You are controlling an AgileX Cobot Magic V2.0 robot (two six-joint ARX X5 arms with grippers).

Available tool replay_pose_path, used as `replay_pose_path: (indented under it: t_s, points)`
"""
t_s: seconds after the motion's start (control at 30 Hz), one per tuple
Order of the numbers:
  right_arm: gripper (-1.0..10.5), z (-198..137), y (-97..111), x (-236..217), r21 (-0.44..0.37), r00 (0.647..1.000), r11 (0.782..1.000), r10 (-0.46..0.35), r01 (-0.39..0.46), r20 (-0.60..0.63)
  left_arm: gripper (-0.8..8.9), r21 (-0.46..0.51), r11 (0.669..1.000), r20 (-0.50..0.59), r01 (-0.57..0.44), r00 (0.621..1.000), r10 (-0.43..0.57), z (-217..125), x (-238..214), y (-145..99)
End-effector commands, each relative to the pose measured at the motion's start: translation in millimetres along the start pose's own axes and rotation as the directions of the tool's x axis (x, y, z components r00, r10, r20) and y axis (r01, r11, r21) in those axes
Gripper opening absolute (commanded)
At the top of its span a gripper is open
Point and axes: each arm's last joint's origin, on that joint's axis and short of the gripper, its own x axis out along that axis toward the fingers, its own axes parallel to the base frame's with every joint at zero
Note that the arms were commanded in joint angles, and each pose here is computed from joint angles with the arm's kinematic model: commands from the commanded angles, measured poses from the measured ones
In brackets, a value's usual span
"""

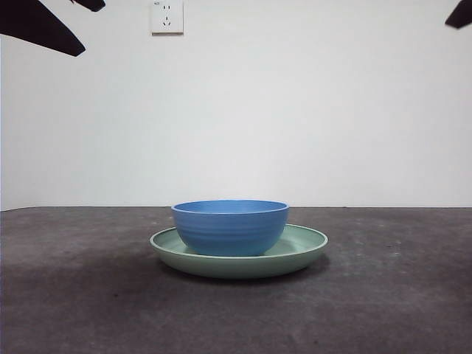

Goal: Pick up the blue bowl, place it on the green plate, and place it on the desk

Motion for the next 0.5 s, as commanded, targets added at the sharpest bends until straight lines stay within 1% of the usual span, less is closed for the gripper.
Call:
replay_pose_path:
  t_s: [0.03, 0.4, 0.43, 0.47, 0.5]
  points:
    - [1.7, 2.3, 3.1, -3.3, -0.029, 1.000, 1.000, 0.007, -0.007, 0.018, 2.23, 0.007, 1.000, 0.011, 0.008, 1.000, -0.008, 3.6, -1.1, -1.8]
    - [1.6, 2.2, 3.1, -2.9, -0.029, 1.000, 1.000, 0.008, -0.007, 0.014, 2.11, 0.007, 1.000, 0.010, 0.008, 1.000, -0.008, 3.5, -1.1, -1.8]
    - [1.2, 2.0, 3.1, -2.9, -0.028, 1.000, 1.000, 0.008, -0.008, 0.012, 1.84, 0.007, 1.000, 0.010, 0.008, 1.000, -0.008, 3.5, -1.1, -1.8]
    - [0.6, 1.8, 3.0, -2.9, -0.028, 1.000, 1.000, 0.007, -0.007, 0.010, 1.29, 0.007, 1.000, 0.010, 0.008, 1.000, -0.008, 3.5, -1.1, -1.8]
    - [0.0, 1.7, 2.9, -2.9, -0.028, 1.000, 1.000, 0.006, -0.006, 0.009, 0.41, 0.007, 1.000, 0.010, 0.008, 1.000, -0.008, 3.5, -1.1, -1.8]
